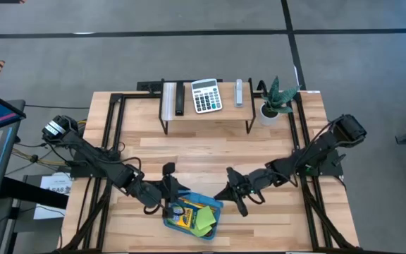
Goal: Pack school essentials
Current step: Close the supply box
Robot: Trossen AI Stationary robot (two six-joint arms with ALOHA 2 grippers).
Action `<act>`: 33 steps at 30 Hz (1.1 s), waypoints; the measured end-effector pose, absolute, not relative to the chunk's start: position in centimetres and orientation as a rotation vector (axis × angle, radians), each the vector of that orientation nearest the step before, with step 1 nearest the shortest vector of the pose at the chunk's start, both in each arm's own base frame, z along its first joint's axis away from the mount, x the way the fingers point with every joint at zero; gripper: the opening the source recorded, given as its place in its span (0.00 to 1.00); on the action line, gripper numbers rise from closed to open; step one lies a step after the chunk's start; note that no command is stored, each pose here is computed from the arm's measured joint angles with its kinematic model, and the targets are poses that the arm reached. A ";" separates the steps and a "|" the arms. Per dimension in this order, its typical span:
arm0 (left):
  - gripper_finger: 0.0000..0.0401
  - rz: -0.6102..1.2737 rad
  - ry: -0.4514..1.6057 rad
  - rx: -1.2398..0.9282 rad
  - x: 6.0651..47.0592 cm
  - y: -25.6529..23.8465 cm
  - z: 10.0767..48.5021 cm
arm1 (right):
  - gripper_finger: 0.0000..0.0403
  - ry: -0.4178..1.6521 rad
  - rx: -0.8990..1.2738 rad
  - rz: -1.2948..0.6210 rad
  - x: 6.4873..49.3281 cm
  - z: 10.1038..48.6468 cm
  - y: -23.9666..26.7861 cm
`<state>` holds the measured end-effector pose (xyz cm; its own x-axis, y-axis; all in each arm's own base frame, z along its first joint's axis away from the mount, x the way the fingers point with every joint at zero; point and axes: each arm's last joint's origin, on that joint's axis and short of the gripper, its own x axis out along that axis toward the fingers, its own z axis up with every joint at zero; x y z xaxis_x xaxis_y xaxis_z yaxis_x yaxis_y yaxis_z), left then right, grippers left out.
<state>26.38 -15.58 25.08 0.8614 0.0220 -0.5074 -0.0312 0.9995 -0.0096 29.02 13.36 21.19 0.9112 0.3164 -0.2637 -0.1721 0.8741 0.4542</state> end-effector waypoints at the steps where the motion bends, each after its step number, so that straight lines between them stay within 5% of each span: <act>1: 0.11 0.018 0.544 -0.034 26.3 -15.7 25.0 | 0.01 0.339 0.444 0.264 29.2 20.9 13.6; 14: 0.11 -0.137 0.695 -0.096 24.7 -18.0 23.6 | 0.01 0.484 0.467 0.288 34.2 15.7 14.9; 25: 0.11 -0.257 0.896 -0.081 27.1 -20.4 16.5 | 0.01 0.514 0.474 0.334 35.0 15.7 15.2; 33: 0.11 -0.279 0.873 -0.122 28.6 -19.9 15.6 | 0.01 0.544 0.472 0.370 34.8 15.5 15.5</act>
